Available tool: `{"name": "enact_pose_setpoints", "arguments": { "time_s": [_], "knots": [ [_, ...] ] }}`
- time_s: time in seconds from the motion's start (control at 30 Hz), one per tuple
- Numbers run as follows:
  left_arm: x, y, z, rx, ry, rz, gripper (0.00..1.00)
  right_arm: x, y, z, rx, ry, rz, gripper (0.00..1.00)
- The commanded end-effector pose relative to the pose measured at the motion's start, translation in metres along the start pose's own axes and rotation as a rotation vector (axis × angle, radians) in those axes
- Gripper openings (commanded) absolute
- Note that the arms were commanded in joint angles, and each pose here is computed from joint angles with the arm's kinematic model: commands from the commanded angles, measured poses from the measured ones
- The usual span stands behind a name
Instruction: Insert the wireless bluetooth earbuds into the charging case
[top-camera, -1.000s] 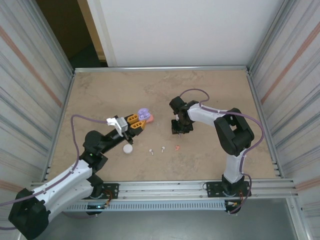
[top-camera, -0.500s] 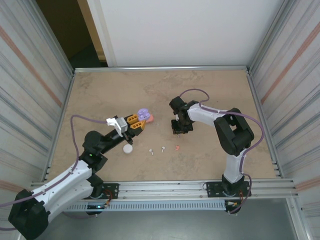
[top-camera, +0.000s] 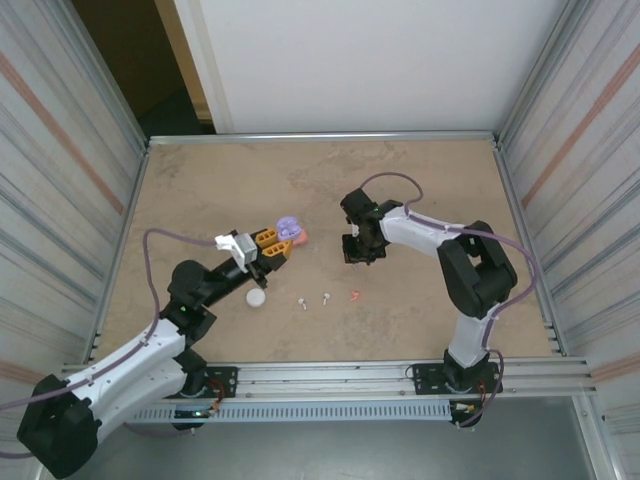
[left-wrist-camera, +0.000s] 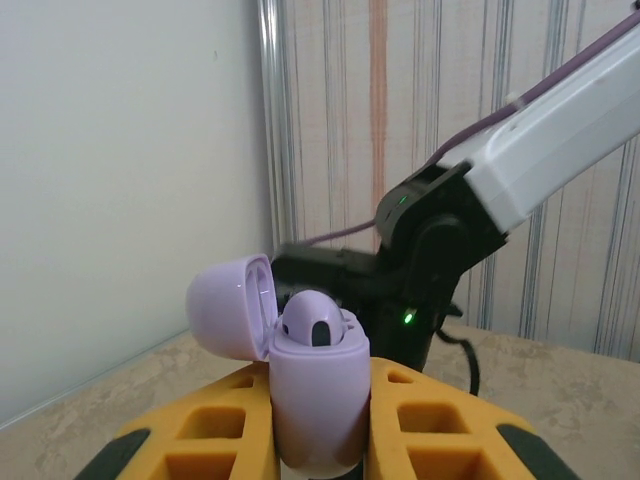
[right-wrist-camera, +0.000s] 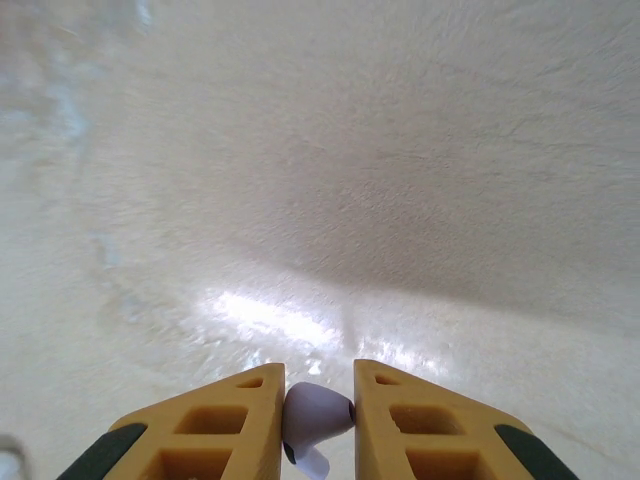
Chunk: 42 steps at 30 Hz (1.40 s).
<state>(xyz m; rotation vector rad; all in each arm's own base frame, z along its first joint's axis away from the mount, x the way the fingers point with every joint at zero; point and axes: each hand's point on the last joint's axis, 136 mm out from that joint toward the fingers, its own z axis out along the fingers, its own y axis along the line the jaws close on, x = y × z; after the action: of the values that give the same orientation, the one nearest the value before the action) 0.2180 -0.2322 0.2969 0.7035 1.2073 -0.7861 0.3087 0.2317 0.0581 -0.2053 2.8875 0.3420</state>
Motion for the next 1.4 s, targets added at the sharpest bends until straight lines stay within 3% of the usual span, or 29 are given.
{"name": "enact_pose_setpoints", "arguments": {
  "time_s": [0.0, 0.47, 0.73, 1.37],
  "knots": [
    [-0.005, 0.002, 0.003, -0.014, -0.04, 0.001, 0.0, -0.013, 0.013, -0.034, -0.08, -0.107, -0.025, 0.22],
    [-0.011, 0.01, 0.028, -0.003, -0.095, 0.011, 0.0, -0.042, 0.059, -0.17, -0.378, -0.487, -0.067, 0.22],
    [-0.018, 0.008, 0.045, 0.05, -0.134, -0.003, 0.0, -0.048, 0.085, -0.237, -0.551, -0.637, -0.097, 0.22],
    [-0.016, 0.004, 0.059, 0.108, -0.148, -0.021, 0.0, -0.047, 0.132, -0.309, -0.721, -0.795, -0.198, 0.22]
  ]
}}
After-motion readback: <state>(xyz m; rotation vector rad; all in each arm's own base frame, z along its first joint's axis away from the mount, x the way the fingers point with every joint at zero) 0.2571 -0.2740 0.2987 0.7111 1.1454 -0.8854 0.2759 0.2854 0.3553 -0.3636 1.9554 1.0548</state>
